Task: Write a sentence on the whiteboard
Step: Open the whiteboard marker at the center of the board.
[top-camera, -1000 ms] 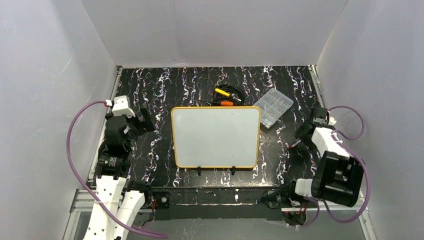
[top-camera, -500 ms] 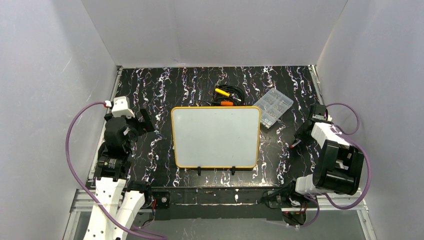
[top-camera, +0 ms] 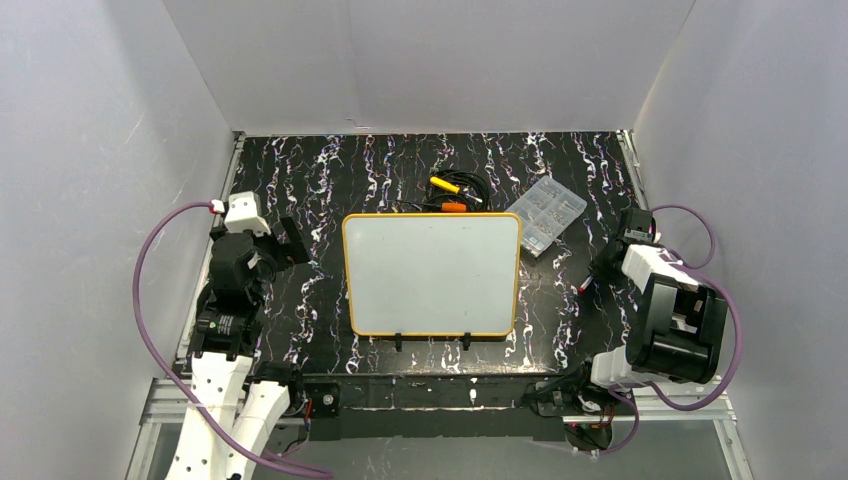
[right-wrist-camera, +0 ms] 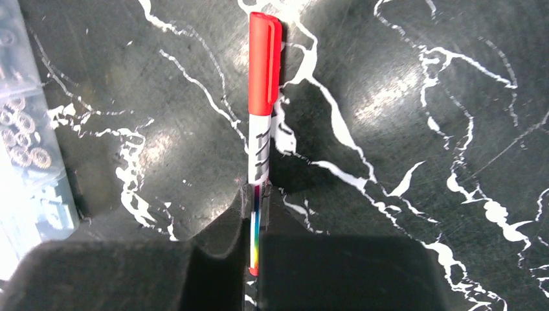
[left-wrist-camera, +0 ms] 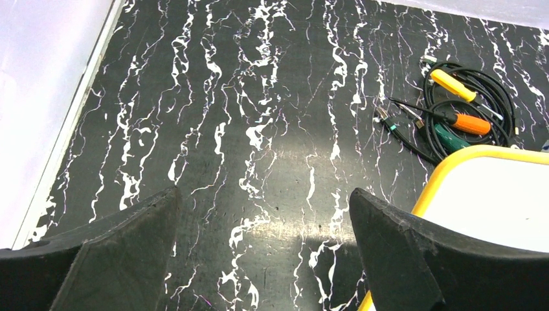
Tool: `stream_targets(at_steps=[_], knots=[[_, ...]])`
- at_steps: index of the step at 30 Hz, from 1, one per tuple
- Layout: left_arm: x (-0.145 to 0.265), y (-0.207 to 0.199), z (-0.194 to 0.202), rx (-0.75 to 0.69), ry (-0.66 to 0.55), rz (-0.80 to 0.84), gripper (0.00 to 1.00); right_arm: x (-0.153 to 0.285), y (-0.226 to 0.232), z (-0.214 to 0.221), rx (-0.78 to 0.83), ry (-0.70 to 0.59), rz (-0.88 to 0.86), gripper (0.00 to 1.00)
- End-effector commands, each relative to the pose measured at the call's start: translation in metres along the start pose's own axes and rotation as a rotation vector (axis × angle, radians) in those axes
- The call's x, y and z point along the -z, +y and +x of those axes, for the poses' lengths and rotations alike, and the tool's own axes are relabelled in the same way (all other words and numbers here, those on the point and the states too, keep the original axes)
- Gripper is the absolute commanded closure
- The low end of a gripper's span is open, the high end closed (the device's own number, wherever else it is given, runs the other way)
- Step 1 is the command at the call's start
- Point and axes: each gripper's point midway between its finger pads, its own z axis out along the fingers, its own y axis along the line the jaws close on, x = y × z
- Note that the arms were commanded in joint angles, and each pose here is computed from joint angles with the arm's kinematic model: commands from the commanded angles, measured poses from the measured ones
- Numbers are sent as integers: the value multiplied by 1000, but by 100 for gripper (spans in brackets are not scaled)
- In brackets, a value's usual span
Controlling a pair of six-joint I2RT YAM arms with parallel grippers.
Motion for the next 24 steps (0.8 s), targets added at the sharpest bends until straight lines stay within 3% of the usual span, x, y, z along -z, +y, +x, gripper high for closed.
stream_targets(at_steps=[1, 7, 12, 16, 19, 24], knots=[[0, -13, 2, -56, 3, 84, 1, 23, 18, -8, 28, -16, -99, 99], [2, -44, -7, -109, -40, 270, 1, 123, 92, -71, 94, -295, -480, 99], [17, -76, -25, -136, -73, 446, 1, 220, 170, -77, 322, -428, -798, 99], [42, -114, -39, -208, -85, 662, 1, 284, 232, -26, 561, -320, -1107, 99], [67, -144, -41, -302, -83, 839, 1, 315, 257, 21, 733, -216, -1220, 99], [91, -164, -30, -442, -63, 956, 1, 348, 271, 100, 931, 11, -1365, 99]])
